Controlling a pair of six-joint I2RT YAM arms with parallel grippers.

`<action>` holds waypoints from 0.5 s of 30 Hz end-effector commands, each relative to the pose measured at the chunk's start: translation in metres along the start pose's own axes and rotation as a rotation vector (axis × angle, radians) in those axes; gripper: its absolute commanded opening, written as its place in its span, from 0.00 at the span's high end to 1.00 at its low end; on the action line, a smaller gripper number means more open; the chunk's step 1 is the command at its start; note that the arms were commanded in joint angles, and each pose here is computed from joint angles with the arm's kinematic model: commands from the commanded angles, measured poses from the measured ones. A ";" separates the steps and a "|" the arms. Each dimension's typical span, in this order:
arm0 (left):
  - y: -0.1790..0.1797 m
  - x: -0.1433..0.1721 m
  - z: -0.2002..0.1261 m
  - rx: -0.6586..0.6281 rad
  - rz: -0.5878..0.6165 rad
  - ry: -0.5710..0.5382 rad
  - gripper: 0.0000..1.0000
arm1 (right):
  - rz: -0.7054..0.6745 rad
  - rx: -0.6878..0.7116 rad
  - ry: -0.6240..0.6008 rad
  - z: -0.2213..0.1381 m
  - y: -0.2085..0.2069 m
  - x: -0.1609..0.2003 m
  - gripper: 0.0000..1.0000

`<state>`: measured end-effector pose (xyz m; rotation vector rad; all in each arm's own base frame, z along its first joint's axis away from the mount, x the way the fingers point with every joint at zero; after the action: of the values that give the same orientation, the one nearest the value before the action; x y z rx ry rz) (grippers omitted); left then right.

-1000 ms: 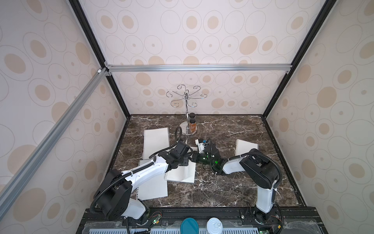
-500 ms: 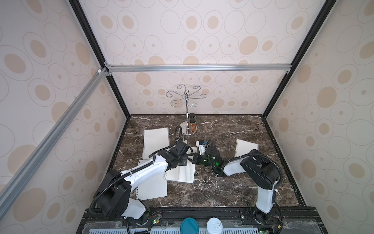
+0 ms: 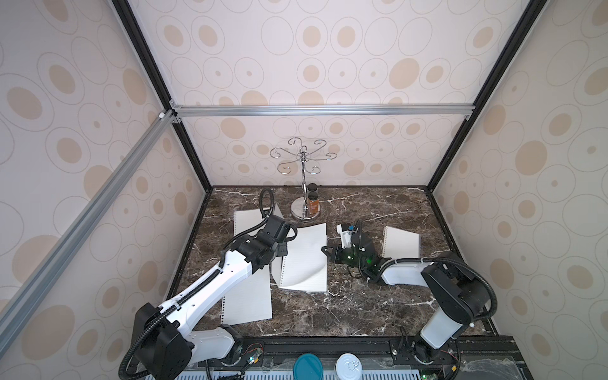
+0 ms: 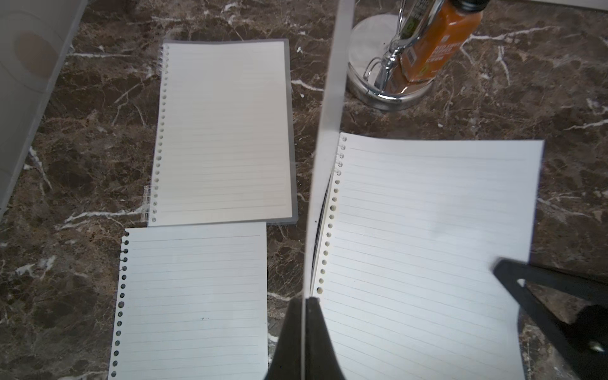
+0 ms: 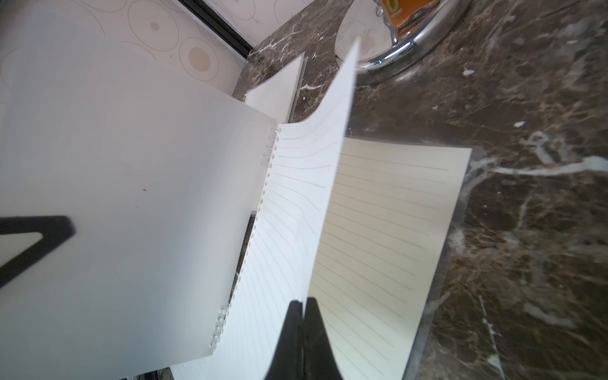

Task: Tear off pages from different notebooks
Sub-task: Tear off the paper from the notebook.

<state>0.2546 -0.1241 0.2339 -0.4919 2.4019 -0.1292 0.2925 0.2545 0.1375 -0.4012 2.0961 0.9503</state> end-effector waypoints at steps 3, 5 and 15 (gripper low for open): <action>0.016 0.010 -0.005 0.017 -0.097 0.017 1.00 | -0.091 0.104 0.056 -0.022 -0.013 -0.008 1.00; 0.021 0.014 -0.004 0.019 -0.104 0.015 1.00 | -0.102 0.107 0.074 -0.026 -0.015 -0.009 1.00; 0.055 0.038 0.037 -0.145 -0.143 0.017 1.00 | -0.087 0.179 0.114 -0.039 -0.035 0.016 1.00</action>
<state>0.2305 -0.0970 0.1724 -0.6453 2.4666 -0.0749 0.2862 0.2177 0.1342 -0.4829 2.1938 0.7599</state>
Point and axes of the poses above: each gripper's point midway between its finger pads, its own z axis out along the fingers, its own y axis along the line the jaws close on, x = y × z, the point moved 7 cm from there along -z, back along the fingers, and after that the axes turned 15 degrees about -z, right-handed, at the moved point
